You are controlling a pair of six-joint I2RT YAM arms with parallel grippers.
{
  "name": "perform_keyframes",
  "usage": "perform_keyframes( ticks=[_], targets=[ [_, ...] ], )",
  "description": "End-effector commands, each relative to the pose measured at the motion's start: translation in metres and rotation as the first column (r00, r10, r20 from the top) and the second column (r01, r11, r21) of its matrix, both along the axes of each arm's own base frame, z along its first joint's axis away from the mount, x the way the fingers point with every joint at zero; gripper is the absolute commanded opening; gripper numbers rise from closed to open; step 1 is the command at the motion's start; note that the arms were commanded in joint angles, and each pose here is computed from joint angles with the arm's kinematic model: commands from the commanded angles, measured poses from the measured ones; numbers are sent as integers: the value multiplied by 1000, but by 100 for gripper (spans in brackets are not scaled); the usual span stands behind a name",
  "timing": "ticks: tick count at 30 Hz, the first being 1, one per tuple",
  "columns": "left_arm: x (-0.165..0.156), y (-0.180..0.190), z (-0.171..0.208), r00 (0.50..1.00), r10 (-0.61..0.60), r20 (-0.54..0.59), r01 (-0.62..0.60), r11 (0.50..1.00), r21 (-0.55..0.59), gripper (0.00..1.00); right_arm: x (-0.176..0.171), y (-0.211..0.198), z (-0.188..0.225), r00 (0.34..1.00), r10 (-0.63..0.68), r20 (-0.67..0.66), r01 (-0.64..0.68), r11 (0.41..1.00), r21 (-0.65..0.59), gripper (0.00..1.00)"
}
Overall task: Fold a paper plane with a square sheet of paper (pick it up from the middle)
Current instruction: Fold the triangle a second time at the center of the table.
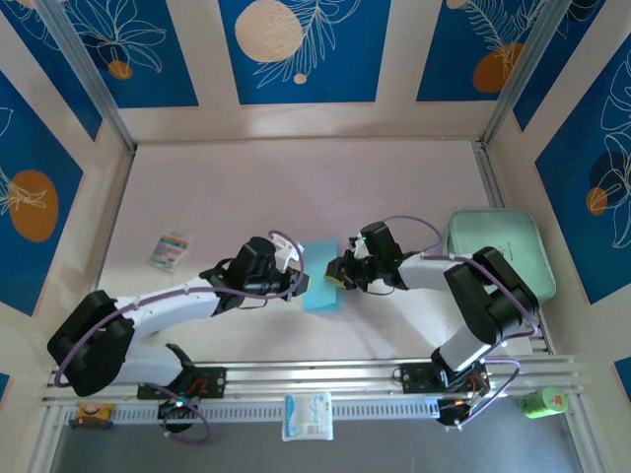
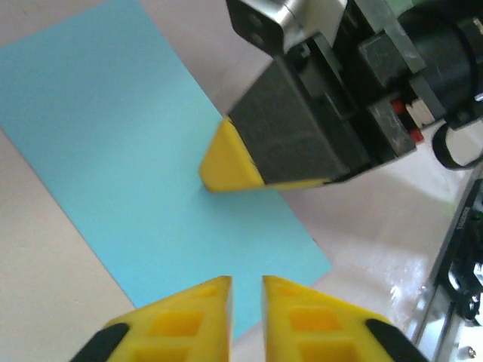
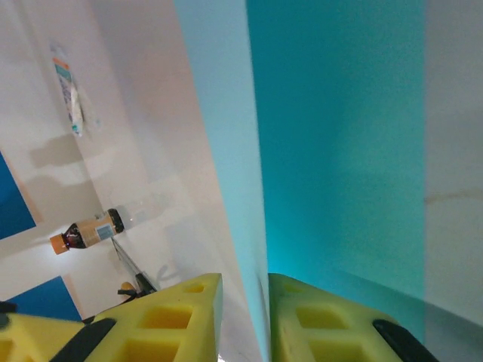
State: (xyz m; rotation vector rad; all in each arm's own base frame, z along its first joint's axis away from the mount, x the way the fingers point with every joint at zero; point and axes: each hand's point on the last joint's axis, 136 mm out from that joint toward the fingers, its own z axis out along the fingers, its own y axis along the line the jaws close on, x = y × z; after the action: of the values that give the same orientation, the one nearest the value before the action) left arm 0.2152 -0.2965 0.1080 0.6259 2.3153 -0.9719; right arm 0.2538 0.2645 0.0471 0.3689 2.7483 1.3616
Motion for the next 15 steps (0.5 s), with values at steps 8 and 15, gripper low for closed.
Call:
perform_keyframes(
  ticks=[8, 15],
  targets=[
    [-22, -15, -14, 989, -90, 117, 66, 979, 195, 39, 0, -2, -6, 997, 55, -52, -55, 998, -1, 11],
    [-36, -41, -24, 953, -216, 215, 126, 921, 368, 60, 2, -1, -2, 997, 52, -55, -52, 999, 11, 8]
  ],
)
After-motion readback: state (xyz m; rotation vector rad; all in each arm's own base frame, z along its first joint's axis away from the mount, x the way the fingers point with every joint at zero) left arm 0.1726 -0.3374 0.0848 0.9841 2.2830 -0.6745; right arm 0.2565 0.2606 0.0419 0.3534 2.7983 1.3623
